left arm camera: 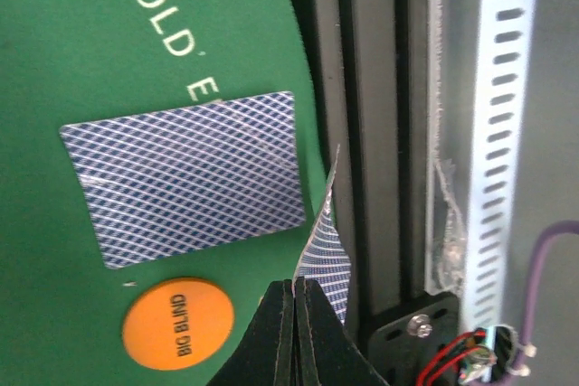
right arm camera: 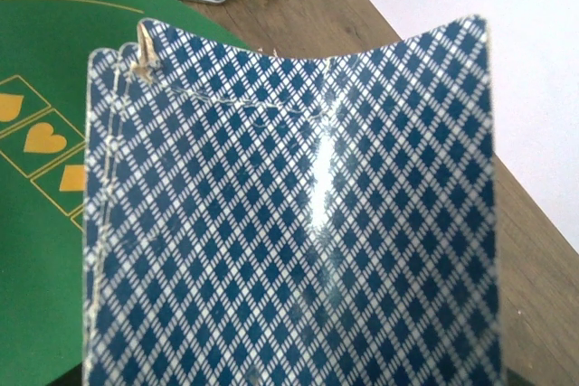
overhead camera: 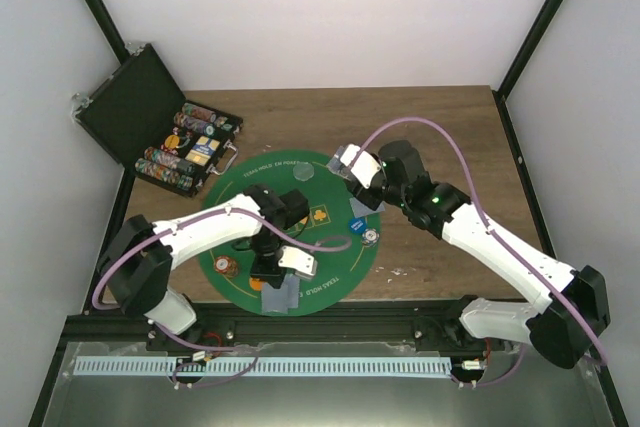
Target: Distribute texas hold em gaming equipment
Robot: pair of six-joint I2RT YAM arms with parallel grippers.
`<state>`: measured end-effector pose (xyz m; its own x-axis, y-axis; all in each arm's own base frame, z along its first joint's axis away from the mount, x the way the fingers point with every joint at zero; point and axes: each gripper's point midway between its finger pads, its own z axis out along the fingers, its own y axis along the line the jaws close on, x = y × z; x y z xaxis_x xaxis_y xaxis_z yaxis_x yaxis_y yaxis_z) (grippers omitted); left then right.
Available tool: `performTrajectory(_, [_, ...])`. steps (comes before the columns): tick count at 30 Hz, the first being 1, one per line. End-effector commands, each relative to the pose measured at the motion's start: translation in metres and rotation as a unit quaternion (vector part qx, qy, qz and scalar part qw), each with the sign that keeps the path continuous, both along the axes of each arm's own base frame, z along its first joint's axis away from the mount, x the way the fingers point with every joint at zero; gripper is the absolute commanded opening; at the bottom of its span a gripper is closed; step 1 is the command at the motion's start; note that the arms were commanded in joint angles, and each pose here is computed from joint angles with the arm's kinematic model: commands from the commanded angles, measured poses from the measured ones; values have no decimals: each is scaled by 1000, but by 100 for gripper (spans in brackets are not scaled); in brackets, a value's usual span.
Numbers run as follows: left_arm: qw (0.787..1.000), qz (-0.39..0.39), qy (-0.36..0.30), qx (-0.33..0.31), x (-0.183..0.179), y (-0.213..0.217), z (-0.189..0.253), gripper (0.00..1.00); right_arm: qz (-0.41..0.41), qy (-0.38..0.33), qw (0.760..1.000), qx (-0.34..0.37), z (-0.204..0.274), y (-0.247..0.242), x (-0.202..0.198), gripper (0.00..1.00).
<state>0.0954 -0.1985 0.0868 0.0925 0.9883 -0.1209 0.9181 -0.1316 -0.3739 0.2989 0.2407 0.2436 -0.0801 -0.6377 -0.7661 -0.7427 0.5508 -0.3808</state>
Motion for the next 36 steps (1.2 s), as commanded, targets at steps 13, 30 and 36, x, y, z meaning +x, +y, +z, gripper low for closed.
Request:
performTrajectory(13, [999, -44, -24, 3, 18, -8, -24, 0, -13, -16, 1000, -6, 7, -11, 0, 48])
performTrajectory(30, [997, -56, -47, 7, 33, -15, -30, 9, -13, -15, 1000, -5, 8, -12, -2, 48])
performTrajectory(36, [996, -49, -70, 0, 44, -21, -29, 16, -13, -16, 1000, -5, 10, -13, -3, 48])
